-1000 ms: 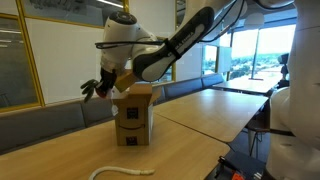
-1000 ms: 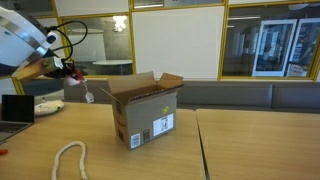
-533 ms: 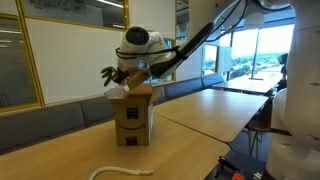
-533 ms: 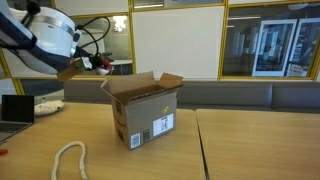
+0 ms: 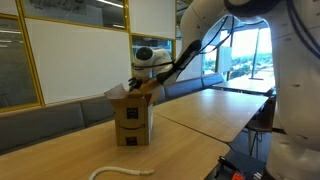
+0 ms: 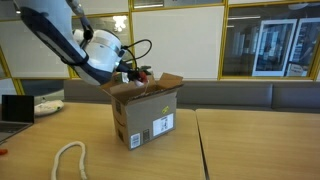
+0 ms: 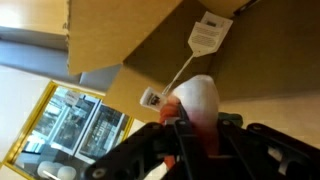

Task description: Pick up the toy and rope from the table and put them in the box.

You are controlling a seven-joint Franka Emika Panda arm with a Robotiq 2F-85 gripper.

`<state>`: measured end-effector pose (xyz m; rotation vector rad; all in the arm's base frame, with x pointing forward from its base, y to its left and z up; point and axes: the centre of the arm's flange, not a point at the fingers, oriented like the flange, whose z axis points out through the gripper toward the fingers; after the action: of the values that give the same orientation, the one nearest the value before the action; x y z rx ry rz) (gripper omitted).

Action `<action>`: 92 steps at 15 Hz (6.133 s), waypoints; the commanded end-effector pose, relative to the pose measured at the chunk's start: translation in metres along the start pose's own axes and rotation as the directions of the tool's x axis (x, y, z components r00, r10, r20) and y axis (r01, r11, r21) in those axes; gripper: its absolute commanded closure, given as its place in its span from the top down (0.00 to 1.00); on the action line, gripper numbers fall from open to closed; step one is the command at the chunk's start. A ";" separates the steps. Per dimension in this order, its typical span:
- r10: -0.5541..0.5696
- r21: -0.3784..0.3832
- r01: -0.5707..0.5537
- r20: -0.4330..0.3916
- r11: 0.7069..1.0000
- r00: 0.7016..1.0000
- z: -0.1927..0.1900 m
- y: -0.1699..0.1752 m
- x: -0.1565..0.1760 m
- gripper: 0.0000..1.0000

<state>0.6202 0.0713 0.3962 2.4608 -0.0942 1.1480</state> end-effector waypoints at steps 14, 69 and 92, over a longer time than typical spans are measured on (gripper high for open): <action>0.111 0.162 -0.183 0.374 0.970 0.921 0.091 0.006 0.030 0.95; -0.697 0.758 0.203 0.412 0.619 0.587 -0.068 -0.170 -0.249 1.00; -0.728 0.765 0.279 0.334 0.581 0.599 0.035 -0.209 -0.278 1.00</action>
<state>0.4920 0.2171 0.1092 3.0147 0.9873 -0.0266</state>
